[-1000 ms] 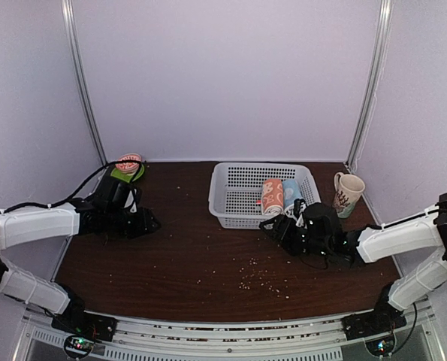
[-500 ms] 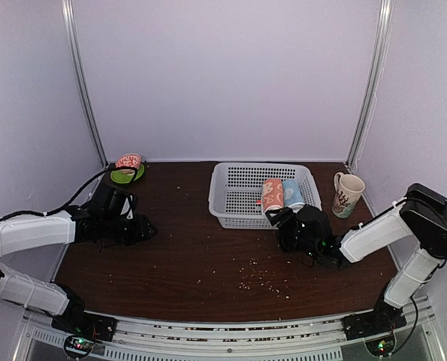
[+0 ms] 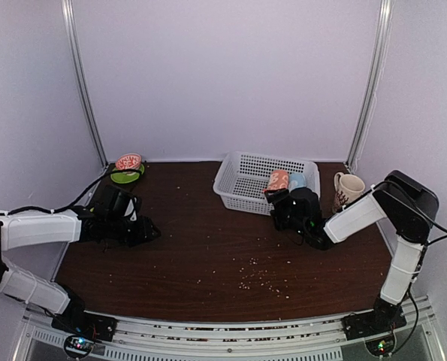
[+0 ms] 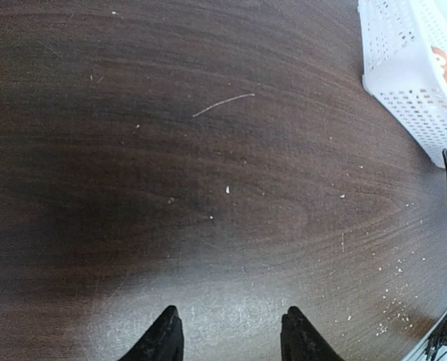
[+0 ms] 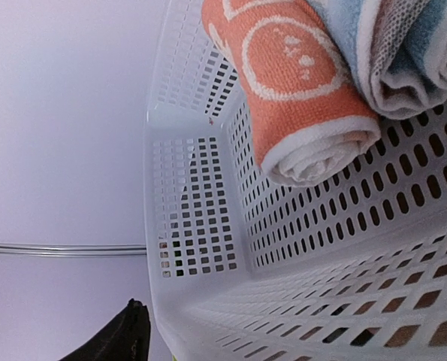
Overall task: Roll the towels
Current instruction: Move the bin to the corner of the board.
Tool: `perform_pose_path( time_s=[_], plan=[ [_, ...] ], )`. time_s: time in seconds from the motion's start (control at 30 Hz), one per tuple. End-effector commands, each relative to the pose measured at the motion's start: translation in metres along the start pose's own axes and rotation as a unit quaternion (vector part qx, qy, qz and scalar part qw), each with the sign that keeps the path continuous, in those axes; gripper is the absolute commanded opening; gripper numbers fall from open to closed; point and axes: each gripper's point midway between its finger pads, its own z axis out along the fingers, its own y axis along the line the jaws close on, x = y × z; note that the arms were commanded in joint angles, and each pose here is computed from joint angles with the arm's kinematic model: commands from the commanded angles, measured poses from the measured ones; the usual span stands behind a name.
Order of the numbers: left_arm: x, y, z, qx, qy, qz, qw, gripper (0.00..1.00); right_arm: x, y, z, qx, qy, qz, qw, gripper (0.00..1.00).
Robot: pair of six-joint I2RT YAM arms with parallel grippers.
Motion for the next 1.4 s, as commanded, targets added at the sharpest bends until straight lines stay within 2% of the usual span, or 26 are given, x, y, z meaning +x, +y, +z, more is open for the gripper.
perform_pose_path(
  time_s=[0.0, 0.2, 0.3, 0.5, 0.73, 0.83, 0.9, 1.07, 1.2, 1.37],
  plan=[
    [-0.015, -0.012, 0.002, 0.018, -0.013, 0.010, 1.000, 0.46, -0.008, -0.008, 0.022, 0.025, -0.002, 0.016, 1.000, 0.76],
    [-0.020, -0.016, 0.003, 0.019, -0.012, 0.014, 1.000, 0.46, -0.024, -0.001, 0.045, 0.059, 0.013, -0.028, 0.998, 0.74],
    [-0.021, -0.018, 0.005, 0.020, -0.009, 0.015, 1.000, 0.46, -0.030, -0.006, 0.051, 0.086, 0.031, -0.052, 0.994, 0.66],
    [-0.020, -0.020, 0.011, 0.024, -0.003, 0.011, 1.000, 0.46, -0.035, -0.017, 0.054, 0.114, 0.067, -0.072, 0.989, 0.42],
    [-0.020, -0.024, 0.013, 0.036, 0.001, 0.002, 0.999, 0.45, -0.034, -0.008, 0.055, 0.112, 0.088, -0.080, 0.987, 0.28],
    [-0.020, -0.024, 0.012, 0.037, -0.002, 0.002, 0.999, 0.45, -0.033, 0.000, 0.055, 0.104, 0.094, -0.076, 0.987, 0.26],
    [-0.020, -0.025, 0.011, 0.038, -0.003, 0.002, 0.999, 0.46, -0.030, 0.005, 0.055, 0.099, 0.100, -0.066, 0.988, 0.27],
    [-0.020, -0.026, 0.010, 0.041, -0.003, 0.000, 0.999, 0.45, -0.028, 0.016, 0.056, 0.095, 0.103, -0.051, 0.989, 0.37],
    [-0.020, -0.026, 0.008, 0.042, -0.005, 0.000, 0.999, 0.45, -0.027, 0.025, 0.054, 0.087, 0.105, -0.042, 0.990, 0.52],
    [-0.020, -0.025, 0.005, 0.040, -0.006, 0.002, 0.999, 0.45, -0.023, 0.054, 0.041, 0.057, 0.115, -0.064, 0.990, 0.76]
  ],
)
